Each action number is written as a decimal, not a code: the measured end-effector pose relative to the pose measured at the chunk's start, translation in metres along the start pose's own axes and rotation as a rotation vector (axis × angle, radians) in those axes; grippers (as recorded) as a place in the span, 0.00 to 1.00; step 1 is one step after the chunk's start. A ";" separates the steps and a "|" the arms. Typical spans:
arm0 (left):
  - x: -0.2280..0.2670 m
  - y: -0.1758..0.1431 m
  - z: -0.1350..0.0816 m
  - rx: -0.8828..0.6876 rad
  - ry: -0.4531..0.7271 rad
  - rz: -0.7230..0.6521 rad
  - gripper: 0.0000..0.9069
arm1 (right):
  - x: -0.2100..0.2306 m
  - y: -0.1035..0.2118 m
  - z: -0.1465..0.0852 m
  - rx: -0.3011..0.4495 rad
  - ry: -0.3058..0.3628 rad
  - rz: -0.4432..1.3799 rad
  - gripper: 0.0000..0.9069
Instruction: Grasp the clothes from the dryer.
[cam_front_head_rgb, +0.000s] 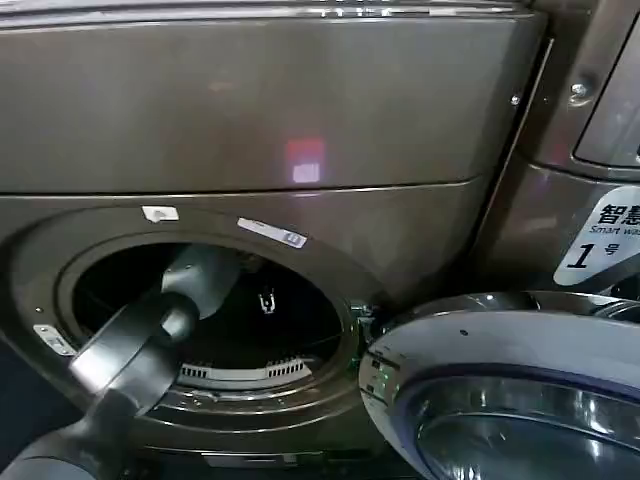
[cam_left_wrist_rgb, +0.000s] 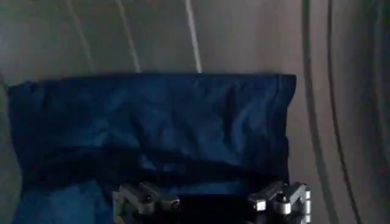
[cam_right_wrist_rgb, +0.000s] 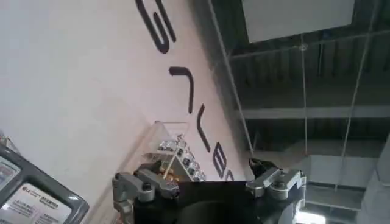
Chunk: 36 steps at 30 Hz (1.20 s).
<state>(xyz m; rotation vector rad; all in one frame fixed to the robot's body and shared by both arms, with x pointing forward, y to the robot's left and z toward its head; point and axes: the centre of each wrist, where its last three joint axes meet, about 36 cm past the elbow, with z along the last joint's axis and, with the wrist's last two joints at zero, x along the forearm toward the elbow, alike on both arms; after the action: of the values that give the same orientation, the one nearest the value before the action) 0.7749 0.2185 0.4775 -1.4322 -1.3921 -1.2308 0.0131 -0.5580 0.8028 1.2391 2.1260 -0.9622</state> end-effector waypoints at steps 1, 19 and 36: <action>0.000 0.000 0.000 -0.001 0.002 0.003 0.64 | 0.000 0.000 0.000 0.000 -0.001 0.000 1.00; -0.003 -0.002 0.008 0.004 0.030 0.042 0.00 | -0.001 -0.002 -0.001 0.002 -0.002 0.004 1.00; -0.013 -0.009 0.008 0.089 -0.137 -0.062 0.00 | 0.000 -0.004 -0.003 0.007 -0.005 0.009 1.00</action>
<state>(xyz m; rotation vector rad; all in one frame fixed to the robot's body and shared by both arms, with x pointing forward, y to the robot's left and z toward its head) 0.7674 0.2243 0.4626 -1.4442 -1.5743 -1.1120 0.0095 -0.5570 0.8055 1.2471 2.1134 -0.9694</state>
